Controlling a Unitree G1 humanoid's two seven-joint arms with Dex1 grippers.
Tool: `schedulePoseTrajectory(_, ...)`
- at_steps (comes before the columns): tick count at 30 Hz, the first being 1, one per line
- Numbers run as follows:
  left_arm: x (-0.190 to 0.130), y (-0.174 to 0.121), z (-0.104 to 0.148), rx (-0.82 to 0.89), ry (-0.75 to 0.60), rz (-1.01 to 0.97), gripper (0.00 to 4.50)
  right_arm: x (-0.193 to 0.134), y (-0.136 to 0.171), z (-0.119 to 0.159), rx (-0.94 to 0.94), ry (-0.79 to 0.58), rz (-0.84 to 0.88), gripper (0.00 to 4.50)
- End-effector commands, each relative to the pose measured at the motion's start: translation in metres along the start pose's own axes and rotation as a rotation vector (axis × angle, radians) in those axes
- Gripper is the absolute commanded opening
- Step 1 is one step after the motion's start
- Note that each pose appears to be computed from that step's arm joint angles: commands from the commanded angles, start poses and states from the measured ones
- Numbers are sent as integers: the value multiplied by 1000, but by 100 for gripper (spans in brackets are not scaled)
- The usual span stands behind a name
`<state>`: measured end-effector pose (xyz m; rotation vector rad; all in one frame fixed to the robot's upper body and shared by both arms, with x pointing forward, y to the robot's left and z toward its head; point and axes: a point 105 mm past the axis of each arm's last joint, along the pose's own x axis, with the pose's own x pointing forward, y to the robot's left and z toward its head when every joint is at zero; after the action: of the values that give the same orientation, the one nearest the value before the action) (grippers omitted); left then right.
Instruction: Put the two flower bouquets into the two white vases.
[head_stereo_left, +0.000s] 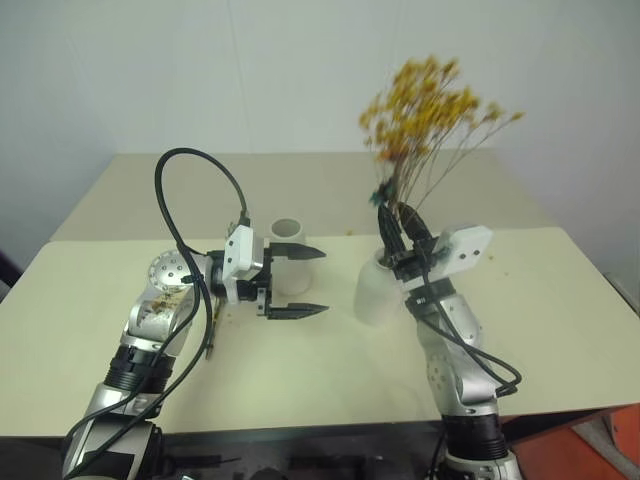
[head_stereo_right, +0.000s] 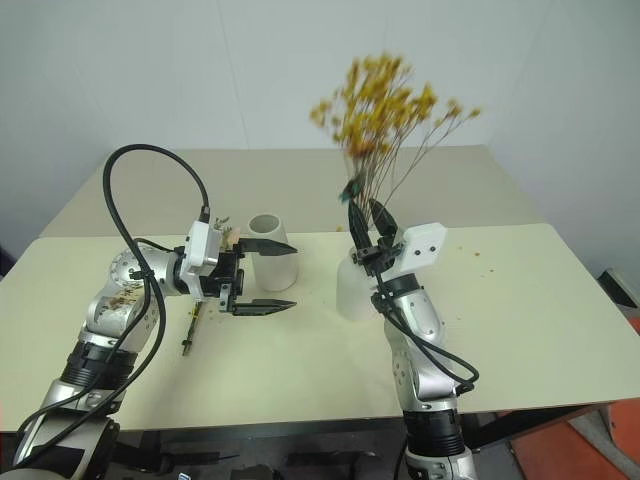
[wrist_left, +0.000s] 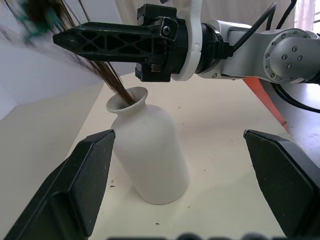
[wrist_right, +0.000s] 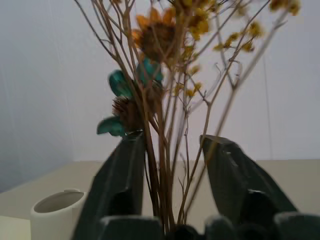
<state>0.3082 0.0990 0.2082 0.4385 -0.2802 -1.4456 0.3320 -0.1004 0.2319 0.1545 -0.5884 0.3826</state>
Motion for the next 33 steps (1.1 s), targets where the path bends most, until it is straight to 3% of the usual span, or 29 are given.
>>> schedulePoseTrajectory(1, -4, 3, 10, 53, -13, 15, 450, -3, 2, 20, -18, -56, 9, 354)
schedulePoseTrajectory(4, -4, 3, 9, 54, -12, 17, 450, -10, -1, 22, -31, -42, 1, 447)
schedulePoseTrajectory(18, -3, 1, 5, 58, -8, 29, 450, -52, -32, 44, -100, 12, -82, 447)
schedulePoseTrajectory(25, -25, -2, 7, 10, -12, 89, 450, -80, -19, 69, -184, 151, 206, 447)
schedulePoseTrajectory(33, -59, -8, -2, -66, 96, 267, 450, -96, 18, 68, -195, 435, 612, 447)
